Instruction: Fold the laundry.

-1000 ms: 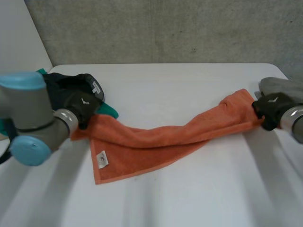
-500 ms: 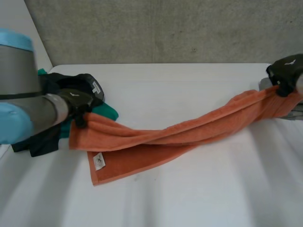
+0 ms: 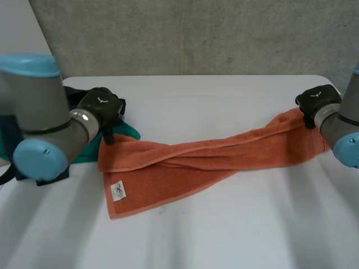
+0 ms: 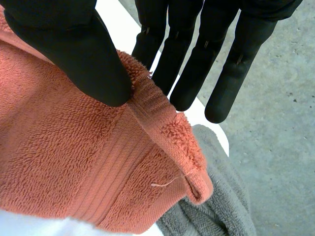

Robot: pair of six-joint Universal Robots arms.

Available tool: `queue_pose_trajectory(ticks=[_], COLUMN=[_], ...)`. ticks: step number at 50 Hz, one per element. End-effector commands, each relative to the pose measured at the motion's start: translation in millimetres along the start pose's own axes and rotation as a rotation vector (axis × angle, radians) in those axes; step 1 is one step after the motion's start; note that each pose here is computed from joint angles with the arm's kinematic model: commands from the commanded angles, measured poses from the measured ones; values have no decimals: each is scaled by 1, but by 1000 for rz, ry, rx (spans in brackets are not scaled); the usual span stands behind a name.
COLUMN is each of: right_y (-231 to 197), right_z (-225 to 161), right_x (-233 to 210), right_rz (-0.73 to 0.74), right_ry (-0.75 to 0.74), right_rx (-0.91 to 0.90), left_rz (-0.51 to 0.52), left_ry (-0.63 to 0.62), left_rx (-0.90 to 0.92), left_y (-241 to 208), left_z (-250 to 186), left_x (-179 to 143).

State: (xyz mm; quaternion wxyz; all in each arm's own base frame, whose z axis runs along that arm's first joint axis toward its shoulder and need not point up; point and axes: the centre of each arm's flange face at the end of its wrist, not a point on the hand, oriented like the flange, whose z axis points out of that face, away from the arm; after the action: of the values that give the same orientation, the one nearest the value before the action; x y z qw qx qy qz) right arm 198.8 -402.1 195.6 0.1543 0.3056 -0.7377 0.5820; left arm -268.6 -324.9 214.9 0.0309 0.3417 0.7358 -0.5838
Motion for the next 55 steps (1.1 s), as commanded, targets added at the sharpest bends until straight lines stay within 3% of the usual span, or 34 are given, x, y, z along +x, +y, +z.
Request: queue_pose_trajectory(ticks=[1, 7, 14, 22, 55], right_y=[5, 9, 14, 19, 21], right_z=[-3, -6, -8, -11, -16], right_x=[2, -1, -5, -8, -10], right_rz=[1, -3, -5, -9, -16], right_ry=[-13, -26, -42, -65, -92], right_rx=[-8, -21, -36, -44, -44], left_rz=[102, 150, 189, 208, 344], left_ry=[70, 148, 132, 67, -4], left_rx=[30, -104, -193, -159, -50], left_y=[21, 56, 79, 75, 69], left_z=[-27, -18, 3, 25, 66], left_x=[20, 41, 41, 32, 26])
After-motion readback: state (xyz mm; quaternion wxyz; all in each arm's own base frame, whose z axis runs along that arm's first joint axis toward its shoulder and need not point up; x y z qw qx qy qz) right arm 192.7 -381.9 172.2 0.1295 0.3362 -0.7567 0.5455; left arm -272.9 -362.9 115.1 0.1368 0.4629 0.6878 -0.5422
